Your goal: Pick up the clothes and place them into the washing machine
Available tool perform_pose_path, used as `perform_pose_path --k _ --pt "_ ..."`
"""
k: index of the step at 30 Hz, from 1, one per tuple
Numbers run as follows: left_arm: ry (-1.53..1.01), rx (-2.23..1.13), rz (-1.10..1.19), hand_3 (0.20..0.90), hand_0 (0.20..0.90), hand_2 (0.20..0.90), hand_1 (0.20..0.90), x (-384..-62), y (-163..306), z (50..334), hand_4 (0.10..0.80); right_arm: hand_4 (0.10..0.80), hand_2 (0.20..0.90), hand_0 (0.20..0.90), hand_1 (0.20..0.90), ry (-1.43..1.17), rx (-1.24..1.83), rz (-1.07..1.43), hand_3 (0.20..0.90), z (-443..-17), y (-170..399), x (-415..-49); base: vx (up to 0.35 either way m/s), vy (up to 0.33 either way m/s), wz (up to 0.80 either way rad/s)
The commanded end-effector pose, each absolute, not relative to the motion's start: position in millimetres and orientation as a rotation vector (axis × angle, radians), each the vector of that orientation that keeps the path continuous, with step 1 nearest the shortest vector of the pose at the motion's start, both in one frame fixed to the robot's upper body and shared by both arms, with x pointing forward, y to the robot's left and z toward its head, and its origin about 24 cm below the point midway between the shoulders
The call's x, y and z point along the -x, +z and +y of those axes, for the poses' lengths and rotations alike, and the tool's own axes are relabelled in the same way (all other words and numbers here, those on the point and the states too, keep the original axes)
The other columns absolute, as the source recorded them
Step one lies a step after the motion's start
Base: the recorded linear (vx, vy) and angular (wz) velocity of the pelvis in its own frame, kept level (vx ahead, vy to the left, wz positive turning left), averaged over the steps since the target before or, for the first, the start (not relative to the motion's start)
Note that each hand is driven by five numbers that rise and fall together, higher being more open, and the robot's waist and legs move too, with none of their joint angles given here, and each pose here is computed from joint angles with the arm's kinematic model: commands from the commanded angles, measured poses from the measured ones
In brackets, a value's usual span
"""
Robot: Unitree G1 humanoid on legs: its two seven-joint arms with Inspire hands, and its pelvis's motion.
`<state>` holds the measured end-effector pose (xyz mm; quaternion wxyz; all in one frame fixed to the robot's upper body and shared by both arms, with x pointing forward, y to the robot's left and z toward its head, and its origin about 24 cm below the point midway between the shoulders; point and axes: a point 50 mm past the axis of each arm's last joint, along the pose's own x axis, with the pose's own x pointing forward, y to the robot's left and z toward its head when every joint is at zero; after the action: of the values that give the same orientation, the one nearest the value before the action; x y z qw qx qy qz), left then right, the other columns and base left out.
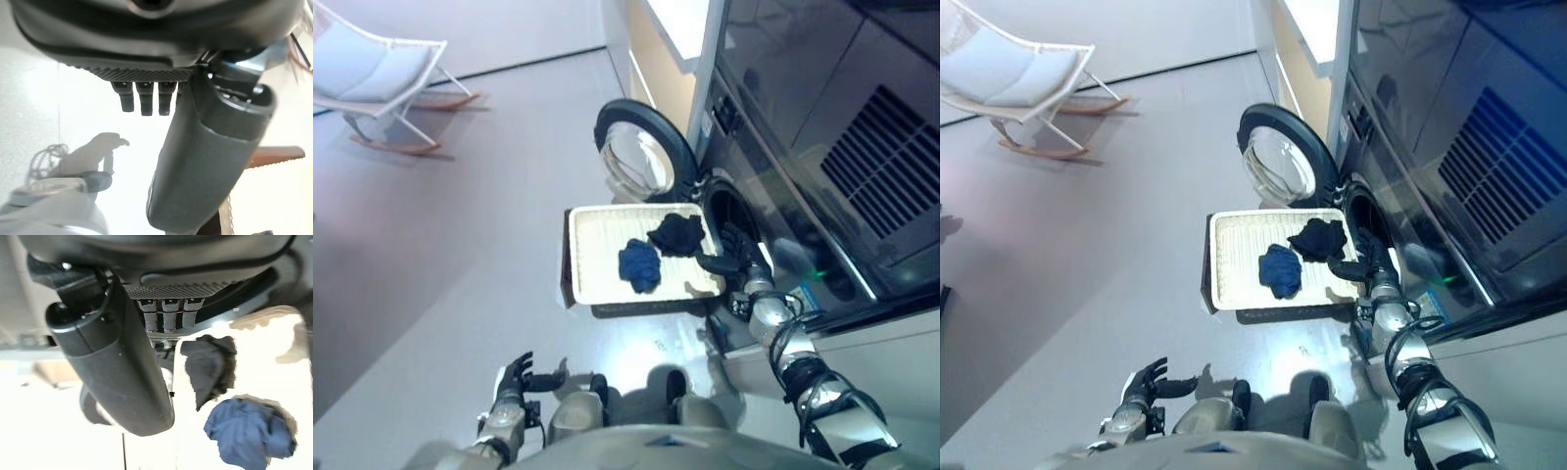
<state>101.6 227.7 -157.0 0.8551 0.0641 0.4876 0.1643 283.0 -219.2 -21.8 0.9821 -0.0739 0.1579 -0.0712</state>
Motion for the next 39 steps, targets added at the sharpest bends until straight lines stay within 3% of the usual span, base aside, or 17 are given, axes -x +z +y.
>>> perform_pose_path --k 1,10,15,18,26,34,39 --pt "0.459 -0.2 1.111 0.9 0.9 0.9 0.9 -57.1 -157.4 258.1 0.8 0.8 0.9 0.9 0.9 -0.025 0.118 0.064 0.9 -178.3 27.6 -311.3 0.133 0.011 -0.1" --pt "0.487 -0.269 1.151 0.9 0.9 0.9 0.9 -50.1 -154.4 272.7 0.8 0.8 0.9 0.9 0.9 -0.037 0.116 0.061 0.9 -175.5 25.8 -305.2 0.301 0.092 -0.24" --pt "0.441 -0.315 1.029 0.9 0.9 0.9 0.9 -86.4 -143.4 282.5 0.8 0.8 0.9 0.9 0.9 0.03 0.221 0.088 0.9 -167.8 19.8 -306.7 0.124 0.112 -0.01" --pt "0.431 -0.32 0.936 0.9 0.9 0.9 0.9 -113.0 -135.2 282.0 0.8 0.8 0.9 0.9 0.9 0.089 0.499 0.027 0.9 -161.9 35.7 -323.9 0.023 0.018 0.24" --pt "0.405 -0.352 0.805 0.9 0.9 0.9 0.9 -144.8 -125.9 266.6 0.8 0.8 0.9 0.9 0.9 0.178 1.116 0.024 0.9 -153.3 24.5 -342.8 0.031 -0.154 0.27" --pt "0.321 -0.36 0.768 0.9 0.9 0.9 0.9 -155.2 -126.5 245.5 0.8 0.8 0.9 0.9 0.9 0.199 1.268 0.018 0.9 -143.7 25.9 -355.6 -0.016 -0.08 0.39" --pt "0.324 -0.358 0.69 0.9 0.9 0.9 0.9 -174.7 -116.9 240.7 0.8 0.8 0.9 0.9 0.9 0.067 1.301 -0.037 0.9 -155.2 61.3 -379.0 -0.033 0.016 0.14"
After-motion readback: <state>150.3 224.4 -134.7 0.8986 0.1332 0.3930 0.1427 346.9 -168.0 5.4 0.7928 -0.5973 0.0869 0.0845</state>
